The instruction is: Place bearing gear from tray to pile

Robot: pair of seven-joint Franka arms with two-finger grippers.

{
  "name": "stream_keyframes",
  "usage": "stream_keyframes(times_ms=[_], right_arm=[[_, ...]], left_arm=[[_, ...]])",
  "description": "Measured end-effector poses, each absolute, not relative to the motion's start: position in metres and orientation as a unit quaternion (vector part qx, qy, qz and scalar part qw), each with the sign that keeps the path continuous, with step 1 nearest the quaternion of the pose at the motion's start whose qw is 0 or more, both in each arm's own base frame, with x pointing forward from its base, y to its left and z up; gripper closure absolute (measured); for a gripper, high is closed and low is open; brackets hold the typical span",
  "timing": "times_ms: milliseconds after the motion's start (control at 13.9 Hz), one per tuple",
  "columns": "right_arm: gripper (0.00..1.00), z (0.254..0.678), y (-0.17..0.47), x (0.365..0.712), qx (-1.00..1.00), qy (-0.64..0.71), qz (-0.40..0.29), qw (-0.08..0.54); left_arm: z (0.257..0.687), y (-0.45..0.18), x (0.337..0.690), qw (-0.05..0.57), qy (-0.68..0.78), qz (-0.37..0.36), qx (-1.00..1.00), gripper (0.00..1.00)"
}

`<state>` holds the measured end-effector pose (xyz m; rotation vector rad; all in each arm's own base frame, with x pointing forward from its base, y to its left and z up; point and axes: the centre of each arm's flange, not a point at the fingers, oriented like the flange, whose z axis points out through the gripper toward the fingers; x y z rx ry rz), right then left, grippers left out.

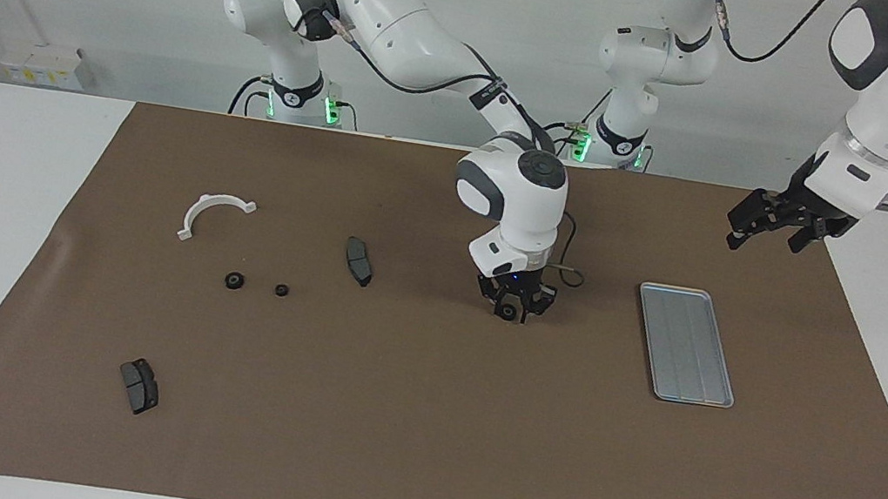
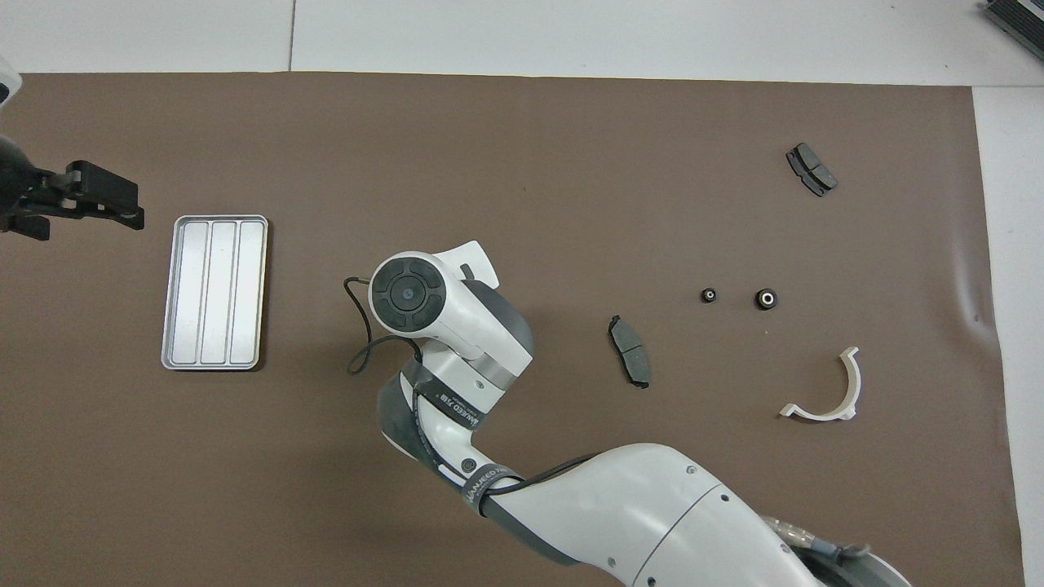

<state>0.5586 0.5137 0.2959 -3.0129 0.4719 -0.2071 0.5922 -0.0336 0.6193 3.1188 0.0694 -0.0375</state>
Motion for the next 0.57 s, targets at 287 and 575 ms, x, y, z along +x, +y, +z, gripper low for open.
stream_keyframes(times_ms=[287,575], right_arm=[[0.63,0.2958,0.5137,0.5586,-0.985,0.154,-0.068,0.042],[0.52,0.2902,0.5150,0.5566,-0.985,0.152,-0.068,0.044]], left_arm=[[0.6192,-0.0336,0.5922,0.011,0.022,-0.012,1.000,0.00],[0.6192,-0.0336,0.5922,0.011,0.022,-0.012,1.000,0.00]])
